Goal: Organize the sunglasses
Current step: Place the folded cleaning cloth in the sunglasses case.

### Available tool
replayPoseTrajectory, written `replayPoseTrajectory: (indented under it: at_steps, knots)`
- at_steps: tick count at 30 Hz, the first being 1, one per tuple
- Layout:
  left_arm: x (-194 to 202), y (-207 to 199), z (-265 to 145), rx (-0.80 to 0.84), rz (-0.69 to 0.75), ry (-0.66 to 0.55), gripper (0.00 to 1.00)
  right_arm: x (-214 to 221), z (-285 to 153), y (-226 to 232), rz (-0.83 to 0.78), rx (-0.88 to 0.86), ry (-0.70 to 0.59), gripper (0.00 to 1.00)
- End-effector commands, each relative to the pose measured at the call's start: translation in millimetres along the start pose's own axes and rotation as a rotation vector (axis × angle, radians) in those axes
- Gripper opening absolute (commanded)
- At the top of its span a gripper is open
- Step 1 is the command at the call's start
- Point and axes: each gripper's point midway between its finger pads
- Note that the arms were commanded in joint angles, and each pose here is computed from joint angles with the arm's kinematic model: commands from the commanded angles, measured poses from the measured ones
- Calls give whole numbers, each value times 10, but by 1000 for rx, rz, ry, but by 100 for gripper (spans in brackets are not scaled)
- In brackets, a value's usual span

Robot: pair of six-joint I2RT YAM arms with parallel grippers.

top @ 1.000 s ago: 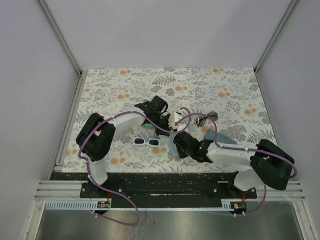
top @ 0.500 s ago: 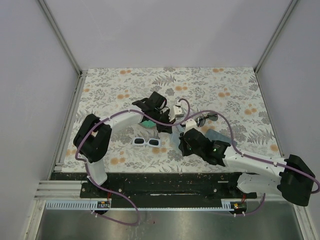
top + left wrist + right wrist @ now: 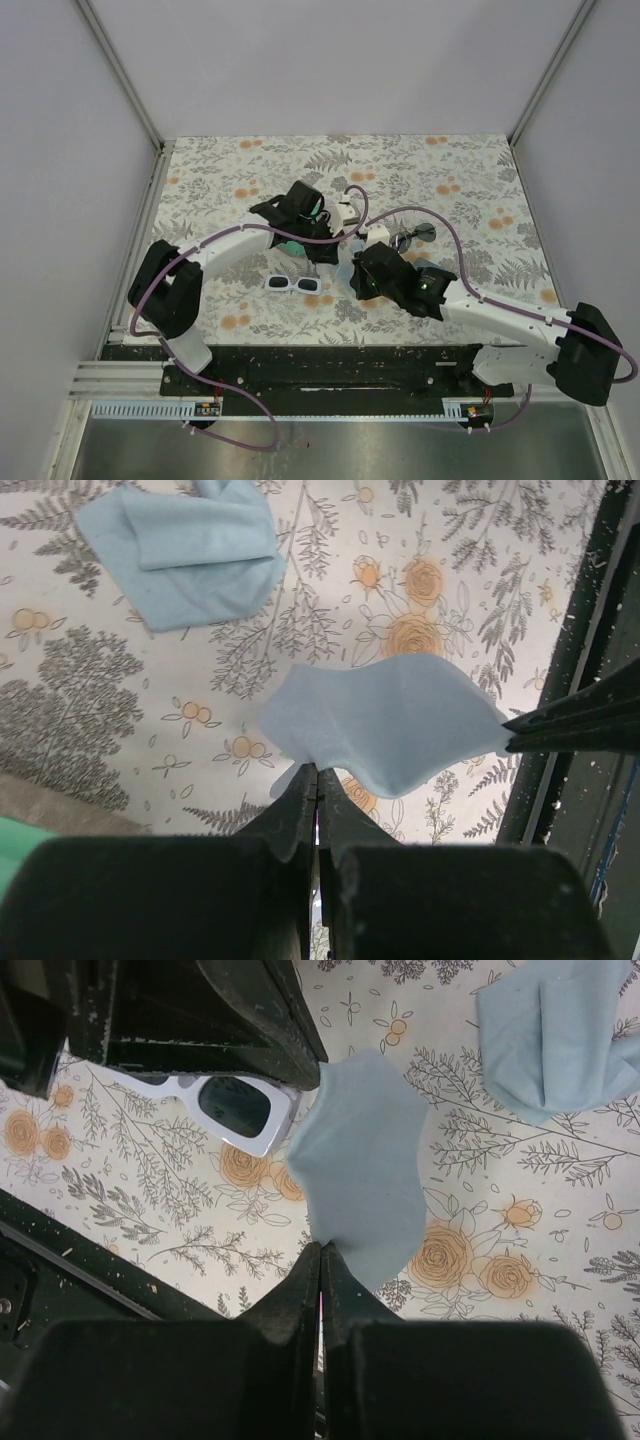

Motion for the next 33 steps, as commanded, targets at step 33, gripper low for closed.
replayPoseTrajectory:
  at_steps: [33]
  knots:
    - [10,1424,-997,-356,23,69,0,-792,1367,933,132,15,-97,0]
Point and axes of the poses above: each gripper's point midway between its finger pads, its own z axis out along the fingers, its own y axis along the line the jaws close on, x = y × z, and after that the axes turned 9 degrees about z, right-handed
